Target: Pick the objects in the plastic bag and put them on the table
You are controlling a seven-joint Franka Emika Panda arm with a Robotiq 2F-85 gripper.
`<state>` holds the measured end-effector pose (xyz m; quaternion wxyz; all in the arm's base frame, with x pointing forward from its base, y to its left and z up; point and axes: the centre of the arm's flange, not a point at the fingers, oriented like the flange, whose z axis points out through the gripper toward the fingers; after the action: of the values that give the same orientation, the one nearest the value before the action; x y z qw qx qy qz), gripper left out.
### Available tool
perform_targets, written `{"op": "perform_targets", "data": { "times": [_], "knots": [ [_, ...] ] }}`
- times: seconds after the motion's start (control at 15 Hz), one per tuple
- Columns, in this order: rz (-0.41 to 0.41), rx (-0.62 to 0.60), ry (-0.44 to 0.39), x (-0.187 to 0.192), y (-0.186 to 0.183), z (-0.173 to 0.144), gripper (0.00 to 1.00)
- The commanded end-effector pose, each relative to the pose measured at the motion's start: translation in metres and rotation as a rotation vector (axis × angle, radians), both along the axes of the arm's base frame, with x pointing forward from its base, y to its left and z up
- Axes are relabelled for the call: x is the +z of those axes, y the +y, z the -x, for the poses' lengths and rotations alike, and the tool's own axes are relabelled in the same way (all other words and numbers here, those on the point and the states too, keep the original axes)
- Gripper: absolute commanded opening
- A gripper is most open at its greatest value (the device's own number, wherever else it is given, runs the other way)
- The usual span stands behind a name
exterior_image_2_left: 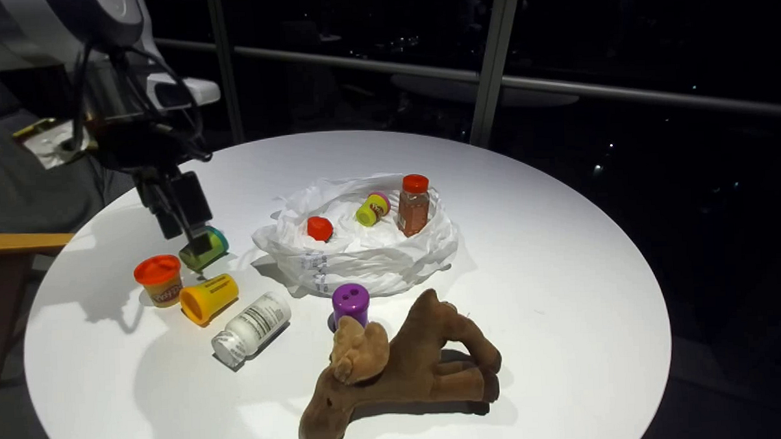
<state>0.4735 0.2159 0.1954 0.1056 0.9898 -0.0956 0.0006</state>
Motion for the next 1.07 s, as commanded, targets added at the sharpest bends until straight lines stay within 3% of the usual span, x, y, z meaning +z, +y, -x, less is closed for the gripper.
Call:
{"op": "perform_targets", "data": {
  "times": [0.0, 0.2, 0.4, 0.73, 1.0],
  "knots": [
    [0.023, -0.032, -0.065, 0.051, -0.027, -0.061, 1.0],
    [0.012, -0.083, -0.061, 0.048, -0.054, -0.124, 1.0],
    [-0.044, -0.1, -0.026, 0.02, -0.077, -0.164, 1.0],
    [-0.129, -0.118, 0.066, -0.042, -0.094, -0.184, 1.0],
    [-0.161, -0.16, 0.037, -0.043, -0.102, -0.188, 1.0]
  ]
}}
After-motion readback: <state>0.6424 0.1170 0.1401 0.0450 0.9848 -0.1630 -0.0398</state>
